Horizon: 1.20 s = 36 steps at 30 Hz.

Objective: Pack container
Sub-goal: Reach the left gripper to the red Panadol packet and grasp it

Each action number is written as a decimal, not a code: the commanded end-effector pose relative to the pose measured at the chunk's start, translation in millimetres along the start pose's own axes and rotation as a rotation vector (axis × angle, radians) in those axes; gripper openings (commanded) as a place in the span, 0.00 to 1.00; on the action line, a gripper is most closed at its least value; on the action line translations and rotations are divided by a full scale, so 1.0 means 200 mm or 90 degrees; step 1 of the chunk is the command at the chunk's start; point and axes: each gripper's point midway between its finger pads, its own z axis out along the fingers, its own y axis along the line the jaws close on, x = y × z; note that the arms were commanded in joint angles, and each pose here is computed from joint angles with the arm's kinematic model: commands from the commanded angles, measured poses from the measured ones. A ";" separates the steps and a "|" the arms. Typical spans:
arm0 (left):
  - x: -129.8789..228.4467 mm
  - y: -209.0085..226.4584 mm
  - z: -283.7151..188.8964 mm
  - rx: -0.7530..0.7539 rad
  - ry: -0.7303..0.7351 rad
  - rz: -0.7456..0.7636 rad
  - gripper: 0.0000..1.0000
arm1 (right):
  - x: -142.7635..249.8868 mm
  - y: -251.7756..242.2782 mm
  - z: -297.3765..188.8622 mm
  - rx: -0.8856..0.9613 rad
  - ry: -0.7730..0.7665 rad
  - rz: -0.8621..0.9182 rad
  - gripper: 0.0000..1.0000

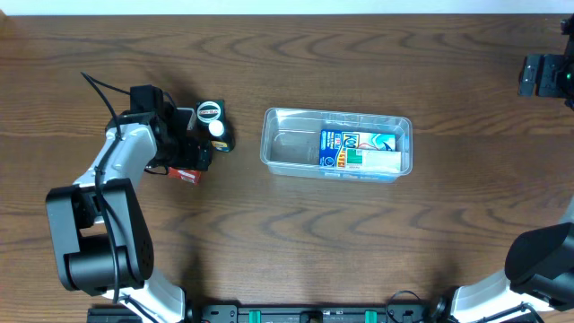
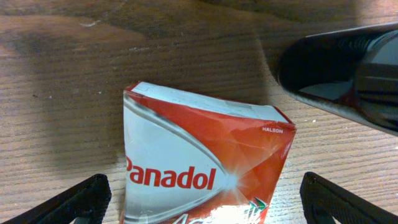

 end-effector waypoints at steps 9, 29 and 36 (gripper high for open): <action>0.01 -0.06 0.00 0.040 0.003 -0.049 0.98 | 0.00 -0.01 -0.01 0.002 -0.001 0.013 0.99; 0.11 -0.01 0.05 -0.001 0.040 -0.056 0.87 | 0.00 -0.01 -0.01 0.002 -0.001 0.013 0.99; 0.10 -0.01 0.05 -0.002 0.037 -0.071 0.72 | 0.00 -0.01 -0.01 0.002 -0.001 0.013 0.99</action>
